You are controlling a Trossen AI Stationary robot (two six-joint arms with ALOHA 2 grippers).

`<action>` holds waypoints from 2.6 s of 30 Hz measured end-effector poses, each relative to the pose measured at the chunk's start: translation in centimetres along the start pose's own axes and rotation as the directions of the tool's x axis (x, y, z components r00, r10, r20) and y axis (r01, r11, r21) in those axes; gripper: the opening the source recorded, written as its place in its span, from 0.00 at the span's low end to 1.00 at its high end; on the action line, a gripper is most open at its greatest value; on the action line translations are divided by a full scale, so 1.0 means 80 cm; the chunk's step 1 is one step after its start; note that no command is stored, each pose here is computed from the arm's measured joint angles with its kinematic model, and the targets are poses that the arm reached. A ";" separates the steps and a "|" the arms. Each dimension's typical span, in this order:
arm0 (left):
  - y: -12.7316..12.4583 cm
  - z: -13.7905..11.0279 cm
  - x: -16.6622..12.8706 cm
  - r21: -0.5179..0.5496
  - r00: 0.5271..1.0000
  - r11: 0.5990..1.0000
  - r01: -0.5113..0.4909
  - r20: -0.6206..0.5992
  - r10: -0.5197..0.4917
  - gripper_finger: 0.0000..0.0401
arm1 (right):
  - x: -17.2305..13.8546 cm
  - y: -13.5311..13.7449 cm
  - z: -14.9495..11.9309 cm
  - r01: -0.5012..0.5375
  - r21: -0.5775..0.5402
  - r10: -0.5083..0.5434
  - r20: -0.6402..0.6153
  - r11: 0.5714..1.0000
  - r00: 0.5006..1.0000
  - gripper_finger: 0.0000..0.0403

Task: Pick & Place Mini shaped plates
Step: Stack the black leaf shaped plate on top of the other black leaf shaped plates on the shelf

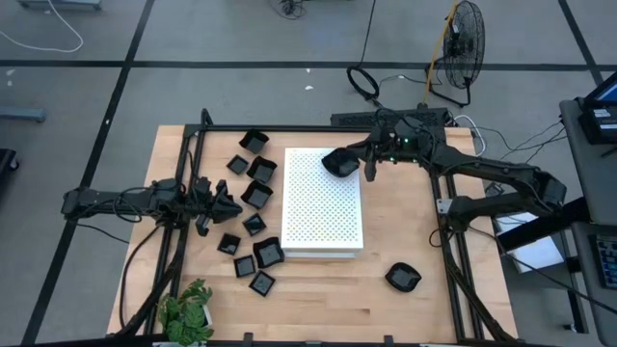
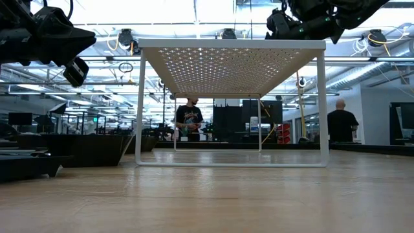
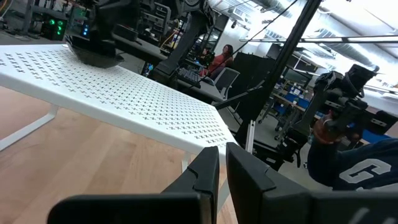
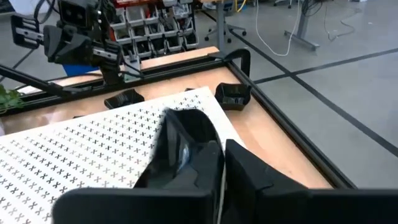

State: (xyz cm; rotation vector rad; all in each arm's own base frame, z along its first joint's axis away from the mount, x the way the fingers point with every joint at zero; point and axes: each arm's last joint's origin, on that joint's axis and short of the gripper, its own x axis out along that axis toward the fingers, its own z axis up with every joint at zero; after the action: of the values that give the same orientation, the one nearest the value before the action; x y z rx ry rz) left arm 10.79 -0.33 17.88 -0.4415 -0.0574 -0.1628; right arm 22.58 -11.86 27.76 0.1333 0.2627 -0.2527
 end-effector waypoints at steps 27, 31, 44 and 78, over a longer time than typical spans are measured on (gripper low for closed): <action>0.000 0.000 0.000 0.000 1.000 1.000 0.000 0.000 0.000 0.08 | 0.000 0.000 -0.001 0.002 -0.020 -0.002 -0.005 1.000 1.000 0.27; 0.000 0.000 0.000 0.000 1.000 1.000 0.000 0.000 0.000 0.08 | 0.000 0.000 -0.001 0.002 -0.020 -0.002 -0.005 1.000 1.000 0.26; 0.000 0.000 0.000 0.000 1.000 1.000 0.000 0.000 0.000 0.08 | 0.000 0.000 -0.001 0.003 -0.035 -0.003 -0.007 0.999 1.000 0.26; 0.000 0.000 0.000 0.000 1.000 1.000 -0.001 0.000 0.001 0.08 | -0.091 0.099 0.034 -0.492 -0.199 0.520 0.119 0.847 0.846 0.24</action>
State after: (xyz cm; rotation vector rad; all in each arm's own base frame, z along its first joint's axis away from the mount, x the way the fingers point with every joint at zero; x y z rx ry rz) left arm 10.79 -0.32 17.87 -0.4412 -0.0573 -0.1622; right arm 18.51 -3.01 33.16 0.0165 0.0696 0.2892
